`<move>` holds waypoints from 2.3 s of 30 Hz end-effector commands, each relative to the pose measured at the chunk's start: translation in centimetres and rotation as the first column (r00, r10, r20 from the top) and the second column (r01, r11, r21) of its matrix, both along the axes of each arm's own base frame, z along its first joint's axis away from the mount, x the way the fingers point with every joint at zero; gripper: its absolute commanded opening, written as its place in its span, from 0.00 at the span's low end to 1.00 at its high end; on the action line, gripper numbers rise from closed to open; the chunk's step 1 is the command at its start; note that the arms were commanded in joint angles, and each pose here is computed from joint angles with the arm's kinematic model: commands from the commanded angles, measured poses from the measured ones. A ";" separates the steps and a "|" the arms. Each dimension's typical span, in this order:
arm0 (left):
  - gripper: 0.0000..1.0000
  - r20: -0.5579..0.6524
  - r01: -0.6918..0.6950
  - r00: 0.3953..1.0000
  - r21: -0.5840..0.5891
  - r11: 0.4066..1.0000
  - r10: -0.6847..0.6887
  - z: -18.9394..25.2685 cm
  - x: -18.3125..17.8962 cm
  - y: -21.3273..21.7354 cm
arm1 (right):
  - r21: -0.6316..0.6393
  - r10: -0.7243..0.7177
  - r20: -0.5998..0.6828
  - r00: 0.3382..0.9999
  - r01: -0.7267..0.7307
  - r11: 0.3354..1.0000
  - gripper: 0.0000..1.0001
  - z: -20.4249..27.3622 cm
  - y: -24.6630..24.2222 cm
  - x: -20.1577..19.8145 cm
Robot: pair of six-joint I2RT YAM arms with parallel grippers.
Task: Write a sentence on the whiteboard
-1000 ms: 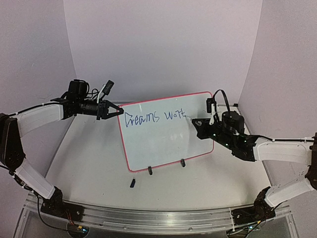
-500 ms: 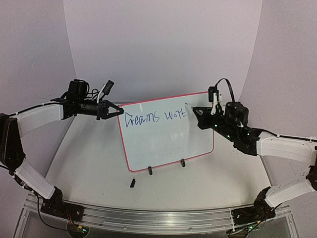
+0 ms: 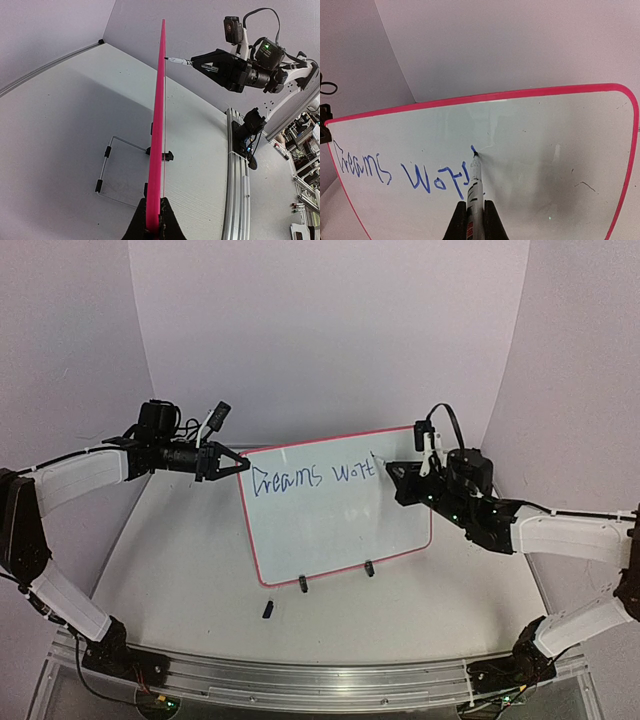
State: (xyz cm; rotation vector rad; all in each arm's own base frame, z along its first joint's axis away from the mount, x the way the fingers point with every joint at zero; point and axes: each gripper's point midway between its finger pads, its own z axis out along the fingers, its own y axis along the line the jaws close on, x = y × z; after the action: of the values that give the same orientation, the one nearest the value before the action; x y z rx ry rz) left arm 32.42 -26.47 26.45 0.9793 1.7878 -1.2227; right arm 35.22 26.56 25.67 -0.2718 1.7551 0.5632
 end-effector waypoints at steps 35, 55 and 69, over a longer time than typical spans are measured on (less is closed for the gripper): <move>0.00 -0.013 0.037 0.999 0.070 0.997 -0.037 -2.8 -0.9 -0.6 | 0.066 -0.025 0.016 1.000 0.024 0.998 0.00 0.8 -0.8 -0.2; 0.00 -0.012 0.040 0.999 0.070 0.997 -0.039 -2.8 -0.9 -0.7 | 0.054 -0.094 0.016 0.995 0.093 0.994 0.00 0.7 -2.0 0.1; 0.00 -0.011 0.041 0.999 0.071 0.997 -0.040 -2.8 -0.9 -0.7 | 0.034 -0.101 -0.031 0.994 0.102 0.994 0.00 -1.0 -2.6 -0.5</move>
State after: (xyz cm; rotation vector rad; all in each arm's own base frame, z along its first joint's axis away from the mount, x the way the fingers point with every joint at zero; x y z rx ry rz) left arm 32.41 -26.49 26.46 0.9808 1.7870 -1.2221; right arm 34.86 24.74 24.26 -0.1789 1.7797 0.5362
